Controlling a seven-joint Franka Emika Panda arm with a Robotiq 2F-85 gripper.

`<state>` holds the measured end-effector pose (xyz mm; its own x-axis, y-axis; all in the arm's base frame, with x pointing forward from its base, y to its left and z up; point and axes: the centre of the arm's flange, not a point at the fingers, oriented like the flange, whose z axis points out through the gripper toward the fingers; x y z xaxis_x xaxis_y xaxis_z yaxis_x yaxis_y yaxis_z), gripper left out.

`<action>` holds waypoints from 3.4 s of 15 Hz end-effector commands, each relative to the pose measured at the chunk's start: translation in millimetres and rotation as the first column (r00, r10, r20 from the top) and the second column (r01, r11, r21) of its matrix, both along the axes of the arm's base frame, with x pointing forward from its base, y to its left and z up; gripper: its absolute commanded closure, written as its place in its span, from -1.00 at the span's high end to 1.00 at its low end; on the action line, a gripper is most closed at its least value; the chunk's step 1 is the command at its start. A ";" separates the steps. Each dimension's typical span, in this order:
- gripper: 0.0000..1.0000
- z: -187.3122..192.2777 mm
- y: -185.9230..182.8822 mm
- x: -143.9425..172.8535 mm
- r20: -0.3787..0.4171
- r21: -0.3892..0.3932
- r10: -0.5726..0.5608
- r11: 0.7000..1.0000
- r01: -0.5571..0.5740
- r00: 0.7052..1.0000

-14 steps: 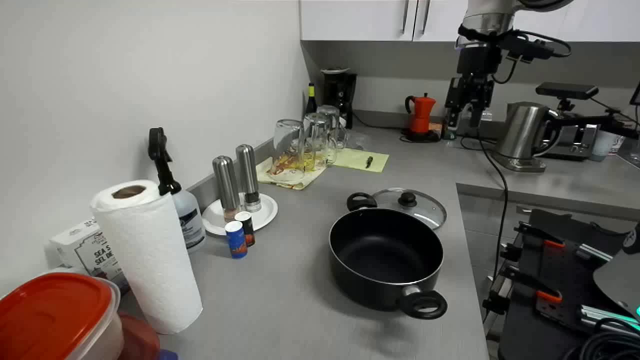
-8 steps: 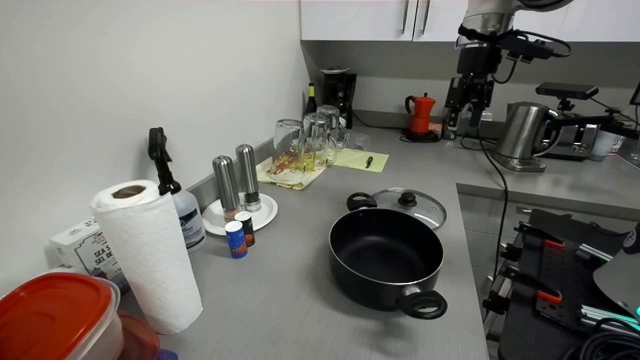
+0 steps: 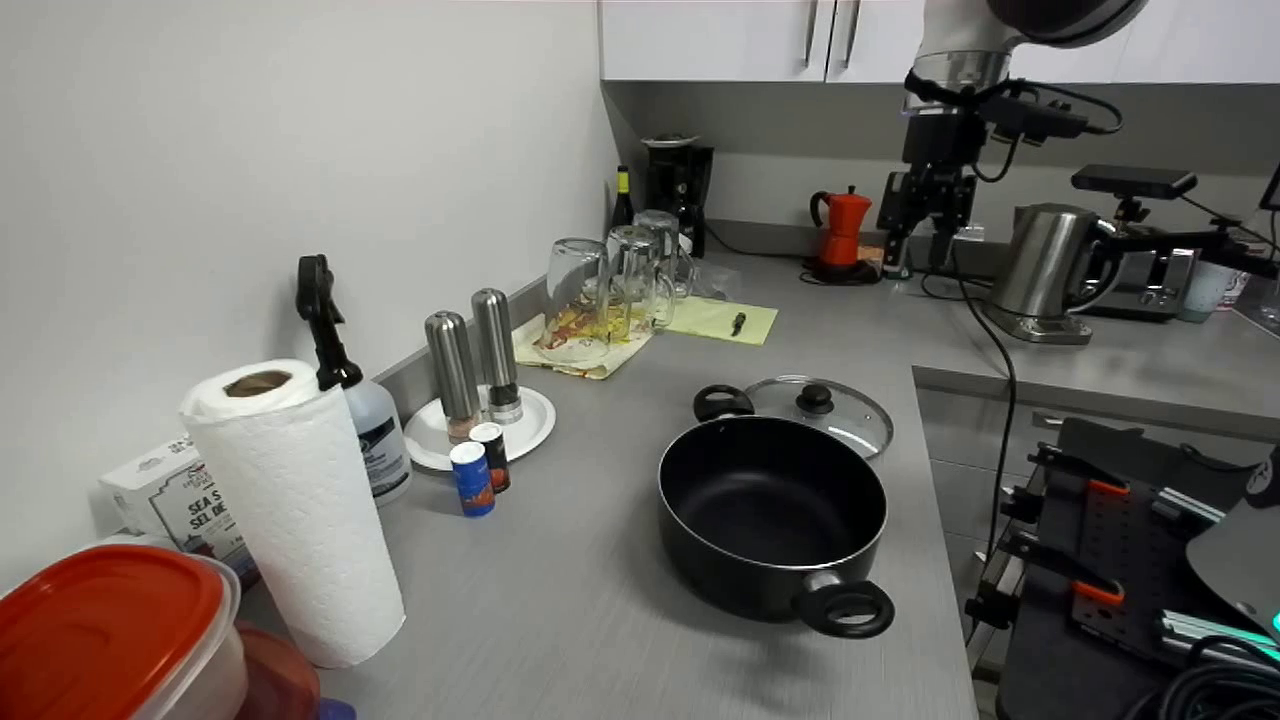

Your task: Press the lid on the pot

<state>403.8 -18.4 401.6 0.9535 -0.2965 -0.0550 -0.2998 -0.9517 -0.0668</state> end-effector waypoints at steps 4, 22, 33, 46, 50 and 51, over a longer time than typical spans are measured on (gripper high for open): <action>1.00 -69.9 -25.1 58.1 0.022 -0.062 -0.104 0.993 0.105 0.994; 1.00 -220.2 -58.4 135.6 0.012 -0.149 -0.240 0.959 0.239 0.971; 1.00 -236.9 -54.1 131.9 -0.033 -0.131 -0.241 0.963 0.235 0.970; -0.28 -247.0 -53.7 128.8 -0.057 -0.122 -0.248 0.963 0.240 0.967; -0.50 -241.1 -55.1 129.6 -0.052 -0.112 -0.249 0.964 0.242 0.967; -0.50 -237.6 -56.4 129.6 -0.048 -0.109 -0.249 0.964 0.243 0.967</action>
